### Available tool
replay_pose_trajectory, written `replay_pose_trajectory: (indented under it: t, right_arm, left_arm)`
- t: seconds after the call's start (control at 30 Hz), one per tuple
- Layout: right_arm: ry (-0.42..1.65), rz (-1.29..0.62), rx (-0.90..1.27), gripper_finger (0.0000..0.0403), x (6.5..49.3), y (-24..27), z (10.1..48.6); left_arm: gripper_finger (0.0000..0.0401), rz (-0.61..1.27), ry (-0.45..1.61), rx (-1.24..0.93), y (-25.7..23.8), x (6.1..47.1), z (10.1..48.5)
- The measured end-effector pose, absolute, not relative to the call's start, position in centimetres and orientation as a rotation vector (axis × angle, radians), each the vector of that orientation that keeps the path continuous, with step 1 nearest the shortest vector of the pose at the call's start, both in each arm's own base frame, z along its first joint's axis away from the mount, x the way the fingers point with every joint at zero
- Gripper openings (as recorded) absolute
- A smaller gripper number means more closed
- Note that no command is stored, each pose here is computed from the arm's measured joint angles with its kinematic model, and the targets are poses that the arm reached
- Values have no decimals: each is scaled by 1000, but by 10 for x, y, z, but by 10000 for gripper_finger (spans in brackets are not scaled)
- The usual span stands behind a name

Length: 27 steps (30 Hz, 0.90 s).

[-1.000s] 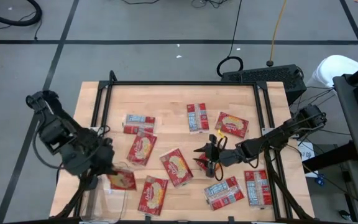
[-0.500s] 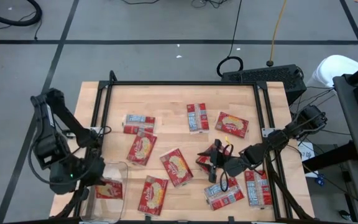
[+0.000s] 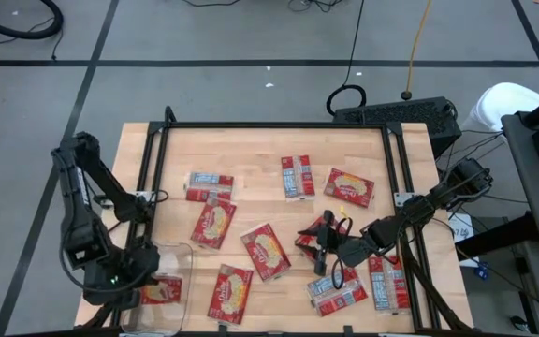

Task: Sort popcorn bags into baskets
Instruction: Put the popcorn bag into the transparent bin

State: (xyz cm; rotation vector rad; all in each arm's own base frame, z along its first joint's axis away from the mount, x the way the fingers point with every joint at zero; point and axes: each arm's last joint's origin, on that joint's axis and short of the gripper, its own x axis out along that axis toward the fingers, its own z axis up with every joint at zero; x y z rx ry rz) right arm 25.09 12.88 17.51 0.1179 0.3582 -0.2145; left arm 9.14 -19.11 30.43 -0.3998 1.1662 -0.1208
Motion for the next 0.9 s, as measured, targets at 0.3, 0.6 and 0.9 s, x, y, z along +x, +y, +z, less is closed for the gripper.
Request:
replay_pose_trajectory:
  t: [0.3,0.6,0.9]
  right_arm:
    - [376,-221,111,160,254,131,165]
    - [381,-228,134,160,256,131,160]
    - [377,-225,134,160,256,132,160]
  left_arm:
    - [26,-116,1226,-465,-196,92,272]
    - [27,-54,1307,-462,-190,88,250]
    - [82,24,1329,-471,-186,86,246]
